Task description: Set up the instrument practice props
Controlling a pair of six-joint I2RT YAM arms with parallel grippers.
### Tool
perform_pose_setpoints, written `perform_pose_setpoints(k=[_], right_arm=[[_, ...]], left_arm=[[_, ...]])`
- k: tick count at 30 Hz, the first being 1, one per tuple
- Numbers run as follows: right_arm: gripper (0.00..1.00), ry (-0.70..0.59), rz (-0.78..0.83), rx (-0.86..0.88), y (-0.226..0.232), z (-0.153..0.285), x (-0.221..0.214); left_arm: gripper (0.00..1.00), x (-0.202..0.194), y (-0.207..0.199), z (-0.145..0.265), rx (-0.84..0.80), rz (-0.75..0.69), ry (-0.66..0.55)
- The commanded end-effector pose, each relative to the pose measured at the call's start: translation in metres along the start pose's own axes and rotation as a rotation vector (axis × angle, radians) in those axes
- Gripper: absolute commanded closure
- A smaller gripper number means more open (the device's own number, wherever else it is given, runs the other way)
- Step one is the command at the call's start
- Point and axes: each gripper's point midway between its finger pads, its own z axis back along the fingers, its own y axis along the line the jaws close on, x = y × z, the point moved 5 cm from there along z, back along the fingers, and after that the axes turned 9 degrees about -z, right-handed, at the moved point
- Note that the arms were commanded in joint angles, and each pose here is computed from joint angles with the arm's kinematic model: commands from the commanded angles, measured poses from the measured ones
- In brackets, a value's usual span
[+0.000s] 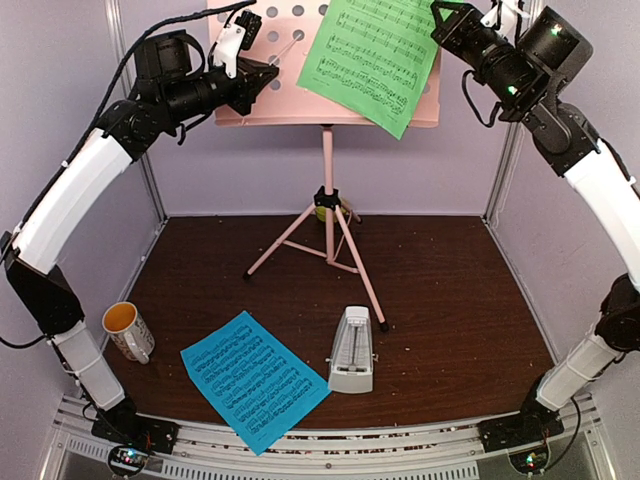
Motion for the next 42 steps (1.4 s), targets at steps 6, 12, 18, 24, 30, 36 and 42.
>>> perform_pose_setpoints(k=[6,12,18,24,30,36,42], right_arm=[[1.0,-0.011,0.006,0.058,0.008,-0.011,-0.003],[1.0,-0.015,0.043,0.149,0.021,-0.022,-0.008],[1.0,-0.007,0.077,0.239,0.032,-0.032,-0.022],[1.0,-0.007,0.122,0.334,0.044,-0.041,-0.033],[1.0,-0.008,0.161,0.454,0.057,-0.049,-0.049],[1.0,-0.024,0.162,0.535,0.064,-0.053,-0.059],[1.0,-0.017,0.144,0.573,0.065,-0.058,-0.074]], left_arm=[[1.0,0.054,0.005,0.008,-0.111,0.045,-0.306],[1.0,0.057,0.001,0.004,-0.157,0.048,-0.339],[1.0,0.057,-0.007,0.003,-0.215,0.045,-0.362],[1.0,0.057,-0.012,0.004,-0.252,0.026,-0.376],[1.0,0.055,-0.016,0.005,-0.276,0.019,-0.379],[1.0,0.053,-0.019,0.005,-0.292,0.007,-0.38],[1.0,0.051,-0.021,0.005,-0.302,0.001,-0.384]])
